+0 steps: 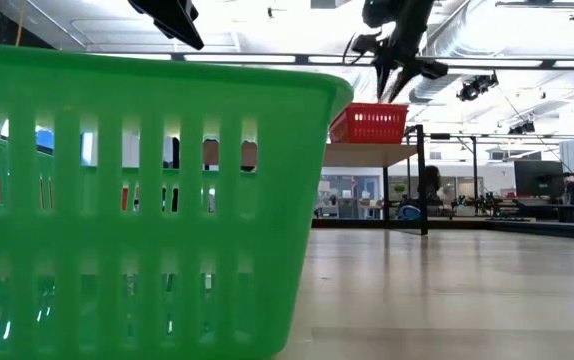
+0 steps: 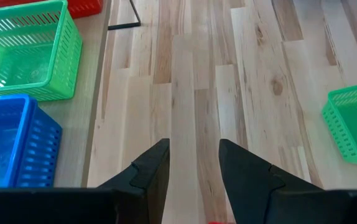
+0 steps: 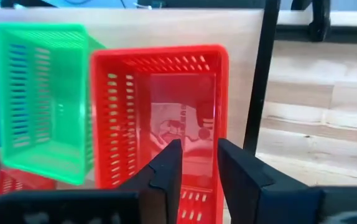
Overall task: Stack baskets on shelf by color
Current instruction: Stack the right red bin on top of the red bin on the shelf, then stack the right green bin on top of the green bin on the shelf
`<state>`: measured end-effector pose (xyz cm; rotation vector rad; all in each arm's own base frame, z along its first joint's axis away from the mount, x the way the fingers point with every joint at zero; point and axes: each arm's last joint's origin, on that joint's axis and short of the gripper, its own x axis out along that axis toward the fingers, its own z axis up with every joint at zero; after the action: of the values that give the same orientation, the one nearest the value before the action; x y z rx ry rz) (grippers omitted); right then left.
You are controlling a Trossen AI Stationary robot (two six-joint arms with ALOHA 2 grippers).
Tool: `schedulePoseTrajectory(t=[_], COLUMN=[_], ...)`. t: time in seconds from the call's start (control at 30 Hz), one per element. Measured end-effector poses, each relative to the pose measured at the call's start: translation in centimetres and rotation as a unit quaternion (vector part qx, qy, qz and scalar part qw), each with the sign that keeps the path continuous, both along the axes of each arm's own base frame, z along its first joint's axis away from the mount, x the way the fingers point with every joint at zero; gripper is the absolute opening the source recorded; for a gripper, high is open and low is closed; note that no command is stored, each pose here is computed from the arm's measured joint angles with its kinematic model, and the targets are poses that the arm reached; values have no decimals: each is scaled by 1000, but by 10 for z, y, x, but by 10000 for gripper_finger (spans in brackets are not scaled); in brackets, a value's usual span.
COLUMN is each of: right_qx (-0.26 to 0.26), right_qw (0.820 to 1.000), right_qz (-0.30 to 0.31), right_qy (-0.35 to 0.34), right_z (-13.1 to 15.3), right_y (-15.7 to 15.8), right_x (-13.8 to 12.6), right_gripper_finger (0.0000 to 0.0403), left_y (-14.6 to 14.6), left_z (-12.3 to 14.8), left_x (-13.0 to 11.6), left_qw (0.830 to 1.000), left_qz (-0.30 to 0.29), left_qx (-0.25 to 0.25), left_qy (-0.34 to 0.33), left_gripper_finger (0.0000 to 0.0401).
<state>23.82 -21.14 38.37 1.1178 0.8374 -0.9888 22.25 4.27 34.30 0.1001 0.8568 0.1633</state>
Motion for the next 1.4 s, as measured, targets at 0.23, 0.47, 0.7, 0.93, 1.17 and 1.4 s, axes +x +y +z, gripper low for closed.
schedulePoseTrajectory(t=[0.23,0.47,0.7,0.93,1.17,1.4], right_qx=[-41,-112,-141,-179,-181,-192], right_qw=[998,979,953,926,914,914], right_qz=[37,155,258,316,352,345], right_qy=[-19,73,78,99,89,88], right_z=[34,53,56,56,56,56], right_y=[8,45,80,109,137,158], right_x=[-7,-5,11,24,34,39], right_gripper_finger=[87,87,87,87,87,87], left_y=[0,0,-1,-4,-20,-39], left_z=[0,-1,-2,-11,-42,-57], left_x=[0,-1,-3,-9,-8,-2], left_qw=[1000,1000,998,993,990,991], left_qz=[9,22,51,78,70,55], left_qx=[-8,-20,-46,-75,-90,-110], left_qy=[-2,1,7,49,80,60], left_gripper_finger=[131,131,131,131,131,131])
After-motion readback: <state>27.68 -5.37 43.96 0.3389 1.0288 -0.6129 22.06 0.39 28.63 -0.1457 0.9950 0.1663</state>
